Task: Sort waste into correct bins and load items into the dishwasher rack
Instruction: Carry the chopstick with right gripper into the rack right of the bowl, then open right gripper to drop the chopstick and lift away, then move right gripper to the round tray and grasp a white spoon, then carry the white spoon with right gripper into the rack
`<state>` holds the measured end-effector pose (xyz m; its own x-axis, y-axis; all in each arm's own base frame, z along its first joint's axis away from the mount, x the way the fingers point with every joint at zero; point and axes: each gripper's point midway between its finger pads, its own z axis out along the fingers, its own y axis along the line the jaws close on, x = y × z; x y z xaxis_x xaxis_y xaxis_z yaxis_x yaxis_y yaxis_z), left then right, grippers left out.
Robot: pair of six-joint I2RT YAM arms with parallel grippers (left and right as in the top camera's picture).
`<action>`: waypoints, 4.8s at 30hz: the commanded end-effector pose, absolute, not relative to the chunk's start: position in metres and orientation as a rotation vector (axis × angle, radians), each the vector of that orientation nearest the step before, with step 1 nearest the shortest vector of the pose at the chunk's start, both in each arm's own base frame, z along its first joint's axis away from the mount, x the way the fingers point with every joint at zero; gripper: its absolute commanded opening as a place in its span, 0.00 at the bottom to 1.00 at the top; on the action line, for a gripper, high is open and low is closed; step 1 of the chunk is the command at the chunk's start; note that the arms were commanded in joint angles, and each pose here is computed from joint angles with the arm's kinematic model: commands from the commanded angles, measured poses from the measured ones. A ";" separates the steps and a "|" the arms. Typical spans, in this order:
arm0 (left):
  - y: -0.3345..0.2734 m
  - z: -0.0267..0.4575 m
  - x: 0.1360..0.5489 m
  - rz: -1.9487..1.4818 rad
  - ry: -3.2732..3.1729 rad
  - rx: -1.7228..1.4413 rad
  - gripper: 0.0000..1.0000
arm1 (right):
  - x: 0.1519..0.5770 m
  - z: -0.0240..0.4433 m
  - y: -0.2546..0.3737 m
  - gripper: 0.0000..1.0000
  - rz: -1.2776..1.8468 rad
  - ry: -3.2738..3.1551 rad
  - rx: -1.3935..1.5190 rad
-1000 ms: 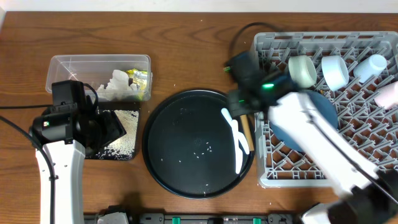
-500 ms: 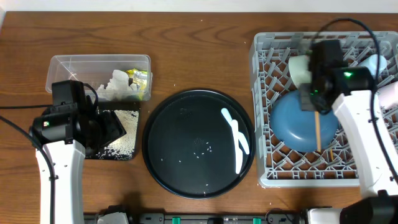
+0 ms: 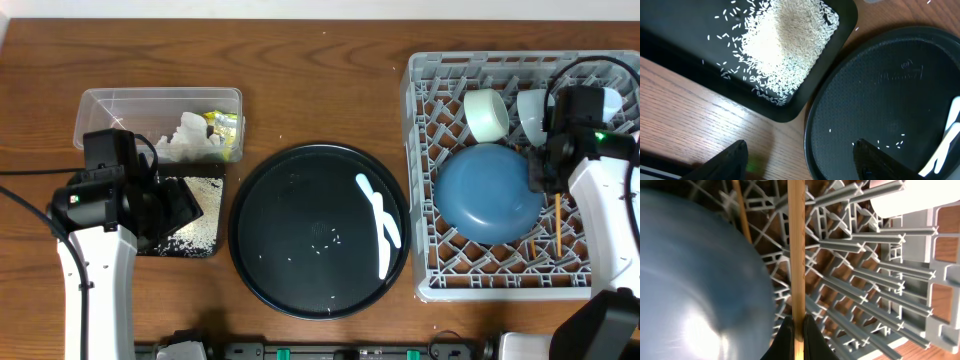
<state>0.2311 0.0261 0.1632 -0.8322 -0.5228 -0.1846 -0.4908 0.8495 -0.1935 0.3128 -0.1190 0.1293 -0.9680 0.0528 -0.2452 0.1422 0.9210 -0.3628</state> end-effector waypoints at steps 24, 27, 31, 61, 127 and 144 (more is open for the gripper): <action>0.028 0.160 0.229 -0.195 2.805 -0.795 0.69 | 0.322 0.132 -0.081 0.63 -0.268 2.823 -0.052; 0.028 0.160 0.229 -0.195 2.805 -0.795 0.69 | 0.338 0.160 -0.041 0.61 0.002 2.708 -0.071; 0.028 0.160 0.229 -0.195 2.805 -0.795 0.69 | 0.349 0.210 0.034 0.49 0.517 2.498 -0.108; 0.028 0.160 0.229 -0.194 2.806 -0.795 0.69 | 0.255 0.053 0.204 0.55 0.037 3.095 -0.239; 0.028 0.160 0.229 -0.195 2.806 -0.796 0.69 | 0.250 0.026 0.205 0.01 0.093 3.056 -0.192; 0.027 0.160 0.227 -0.194 2.812 -0.797 0.69 | 0.305 0.193 0.090 0.01 -0.020 2.665 -0.045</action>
<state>0.2300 0.0259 0.1628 -0.8332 -0.5230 -0.1796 -0.4917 0.8493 -0.1922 0.2939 0.1357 0.1768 -0.9149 -0.0392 -0.4017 -0.0795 0.9933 0.0842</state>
